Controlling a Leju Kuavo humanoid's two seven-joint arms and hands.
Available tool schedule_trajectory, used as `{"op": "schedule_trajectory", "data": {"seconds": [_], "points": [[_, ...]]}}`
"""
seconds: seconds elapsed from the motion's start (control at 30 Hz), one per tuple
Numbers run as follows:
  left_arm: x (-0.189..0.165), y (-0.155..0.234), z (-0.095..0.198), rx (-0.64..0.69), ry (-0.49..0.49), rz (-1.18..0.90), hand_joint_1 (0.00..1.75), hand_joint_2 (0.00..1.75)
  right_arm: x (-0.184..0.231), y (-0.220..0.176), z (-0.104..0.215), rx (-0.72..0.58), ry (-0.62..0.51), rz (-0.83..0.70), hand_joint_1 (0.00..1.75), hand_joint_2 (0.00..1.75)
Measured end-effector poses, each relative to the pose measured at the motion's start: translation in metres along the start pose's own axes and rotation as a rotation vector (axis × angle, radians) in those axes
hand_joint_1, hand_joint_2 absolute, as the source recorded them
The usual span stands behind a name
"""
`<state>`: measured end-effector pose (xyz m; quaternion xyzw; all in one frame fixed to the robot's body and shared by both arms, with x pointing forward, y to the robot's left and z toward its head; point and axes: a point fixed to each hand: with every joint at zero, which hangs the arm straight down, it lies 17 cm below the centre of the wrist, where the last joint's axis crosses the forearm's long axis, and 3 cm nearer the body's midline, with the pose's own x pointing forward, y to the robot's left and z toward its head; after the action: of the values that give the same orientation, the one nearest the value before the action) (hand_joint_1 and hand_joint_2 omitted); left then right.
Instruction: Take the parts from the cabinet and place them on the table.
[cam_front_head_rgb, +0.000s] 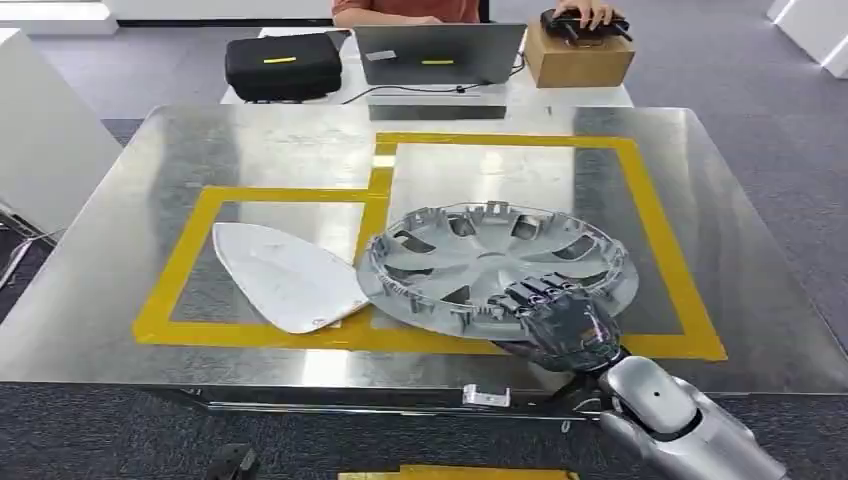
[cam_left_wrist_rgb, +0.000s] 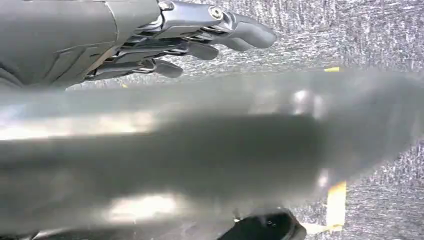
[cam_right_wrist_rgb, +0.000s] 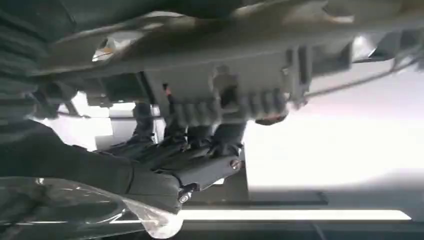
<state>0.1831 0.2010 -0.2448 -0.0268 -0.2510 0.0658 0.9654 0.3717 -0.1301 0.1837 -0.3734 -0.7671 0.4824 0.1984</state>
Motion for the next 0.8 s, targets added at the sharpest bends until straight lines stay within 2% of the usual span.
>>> {"op": "schedule_trajectory", "data": {"seconds": [0.47,0.63,0.8], "points": [[-0.001,0.002,0.0,0.01,0.0,0.001,0.0,0.0,0.0,-0.006,-0.003,-0.024,-0.011,0.034,0.0,0.0],[0.0,0.004,0.0,0.02,-0.005,-0.001,0.0,0.0,0.017,-0.049,-0.01,-0.19,-0.062,0.165,0.0,0.0],[-0.001,0.004,0.0,0.023,-0.007,-0.001,0.0,0.0,0.023,-0.084,-0.017,-0.287,-0.059,0.187,0.0,0.0]]}}
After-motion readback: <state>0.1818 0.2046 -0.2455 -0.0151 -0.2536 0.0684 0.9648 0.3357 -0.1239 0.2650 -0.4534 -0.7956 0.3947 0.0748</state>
